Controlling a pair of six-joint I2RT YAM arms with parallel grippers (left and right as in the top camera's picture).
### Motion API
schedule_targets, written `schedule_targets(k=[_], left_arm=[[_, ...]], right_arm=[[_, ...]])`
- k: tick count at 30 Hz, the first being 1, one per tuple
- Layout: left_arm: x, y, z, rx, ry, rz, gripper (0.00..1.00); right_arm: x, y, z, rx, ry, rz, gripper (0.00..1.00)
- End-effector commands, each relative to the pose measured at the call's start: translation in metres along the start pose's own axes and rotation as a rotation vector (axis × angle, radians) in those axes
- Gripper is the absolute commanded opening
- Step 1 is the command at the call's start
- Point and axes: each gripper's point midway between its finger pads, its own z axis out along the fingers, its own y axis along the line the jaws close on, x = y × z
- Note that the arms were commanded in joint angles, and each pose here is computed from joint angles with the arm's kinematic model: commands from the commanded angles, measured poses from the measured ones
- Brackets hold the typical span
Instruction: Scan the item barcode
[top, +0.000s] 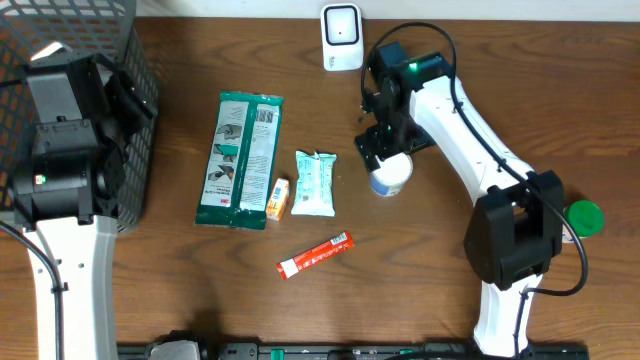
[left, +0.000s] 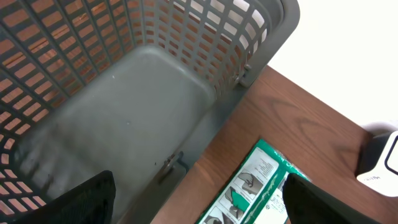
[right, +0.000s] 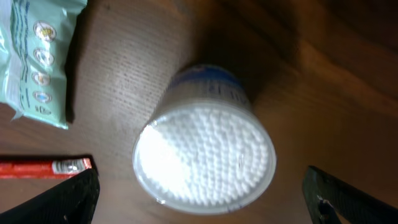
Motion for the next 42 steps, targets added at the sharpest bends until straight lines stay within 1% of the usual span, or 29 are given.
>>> schedule_targets(k=[1, 4, 14, 20, 28, 30, 33, 37, 42], left_arm=[[-0.002, 0.002, 0.000, -0.010, -0.006, 0.000, 0.84], [-0.002, 0.002, 0.000, -0.010, -0.006, 0.000, 0.84], [-0.002, 0.002, 0.000, -0.009, -0.006, 0.000, 0.84], [-0.002, 0.002, 0.000, -0.010, -0.006, 0.000, 0.84], [-0.002, 0.002, 0.000, -0.010, -0.006, 0.000, 0.84], [-0.002, 0.002, 0.000, -0.010, -0.006, 0.000, 0.84], [-0.002, 0.002, 0.000, -0.010, -0.006, 0.000, 0.84], [-0.002, 0.002, 0.000, -0.010, -0.006, 0.000, 0.84], [-0.002, 0.002, 0.000, -0.010, -0.006, 0.000, 0.84]], right_arm=[[0.005, -0.004, 0.007, 0.005, 0.008, -0.018, 0.99], [0.005, -0.007, 0.022, 0.016, 0.005, -0.018, 0.99], [0.009, -0.006, 0.048, 0.016, 0.009, -0.022, 0.99], [0.013, -0.007, 0.052, 0.016, 0.021, -0.021, 0.90], [0.013, -0.006, 0.052, 0.016, 0.021, -0.022, 0.90], [0.013, -0.006, 0.052, 0.016, 0.021, -0.022, 0.87], [0.013, -0.006, 0.052, 0.015, 0.021, -0.021, 0.81], [0.014, -0.004, 0.052, 0.016, 0.025, -0.028, 0.84], [0.014, -0.002, 0.052, 0.016, 0.025, -0.032, 0.85]])
